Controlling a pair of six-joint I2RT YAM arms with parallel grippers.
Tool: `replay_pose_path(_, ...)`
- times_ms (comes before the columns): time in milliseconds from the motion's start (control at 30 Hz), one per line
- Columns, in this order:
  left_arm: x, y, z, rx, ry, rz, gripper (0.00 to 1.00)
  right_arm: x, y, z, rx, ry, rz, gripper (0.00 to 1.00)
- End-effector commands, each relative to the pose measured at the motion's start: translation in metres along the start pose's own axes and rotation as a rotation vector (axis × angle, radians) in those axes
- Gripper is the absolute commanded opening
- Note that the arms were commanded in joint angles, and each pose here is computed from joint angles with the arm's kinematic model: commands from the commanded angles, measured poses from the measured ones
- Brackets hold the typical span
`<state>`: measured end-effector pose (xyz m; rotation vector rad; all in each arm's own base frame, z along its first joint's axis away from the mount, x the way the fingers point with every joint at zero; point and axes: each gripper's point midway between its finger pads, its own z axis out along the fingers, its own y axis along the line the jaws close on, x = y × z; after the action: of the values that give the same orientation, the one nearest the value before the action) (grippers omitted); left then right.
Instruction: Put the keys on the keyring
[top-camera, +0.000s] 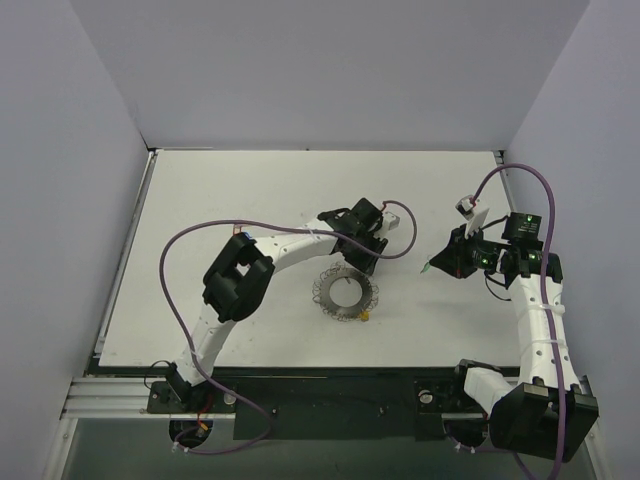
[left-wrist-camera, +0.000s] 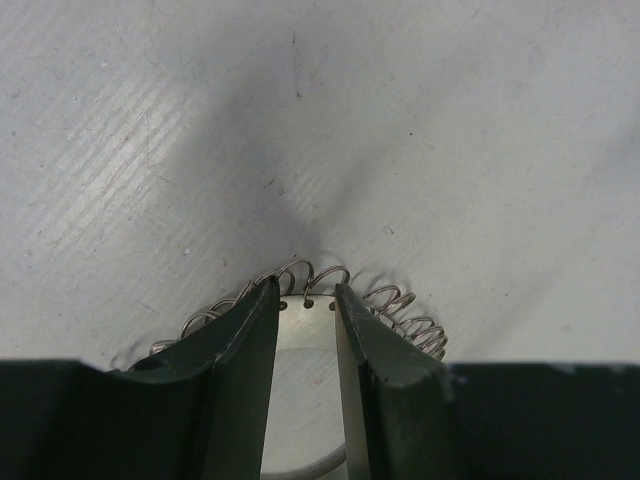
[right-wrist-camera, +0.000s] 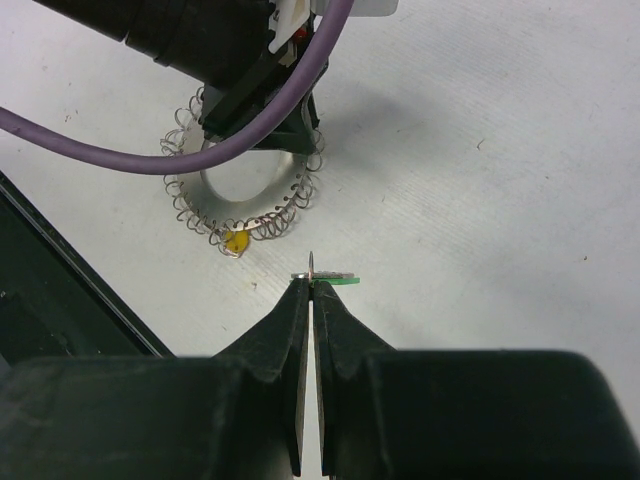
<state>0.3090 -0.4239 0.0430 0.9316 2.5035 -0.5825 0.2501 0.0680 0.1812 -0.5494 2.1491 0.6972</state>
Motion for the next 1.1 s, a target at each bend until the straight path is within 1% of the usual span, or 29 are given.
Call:
replay_pose_path(0, -0.013, -0.008, -0.007, 0.067, 0.006, 0.042, 0.38, 0.001, 0.004, 0.000, -0.027, -0.003, 0.005, 0.00)
replay_pose_path(433, -0.003, -0.005, 0.006, 0.091, 0.061, 0.043, 0.38, 0.002, 0.004, 0.000, -0.027, -0.001, 0.009, 0.00)
replay_pose_path(700, -0.003, -0.006, 0.008, 0.096, 0.071, 0.050, 0.39, 0.002, 0.004, 0.000, -0.026, 0.000, 0.009, 0.00)
replay_pose_path(833, -0.002, -0.009, 0.005, 0.108, 0.077, 0.057, 0.36, 0.003, 0.004, 0.000, -0.026, 0.002, 0.009, 0.00)
replay_pose_path(867, -0.002, -0.008, 0.005, 0.111, 0.077, 0.056, 0.33, 0.003, 0.004, 0.001, -0.028, 0.002, 0.011, 0.00)
replay_pose_path(933, -0.003, -0.009, 0.003, 0.110, 0.074, 0.059, 0.29, 0.002, 0.003, 0.000, -0.025, 0.002, 0.010, 0.00)
replay_pose_path(1067, -0.006, -0.014, -0.003, 0.132, 0.066, 0.063, 0.26, 0.002, 0.004, 0.000, -0.027, 0.001, 0.008, 0.00)
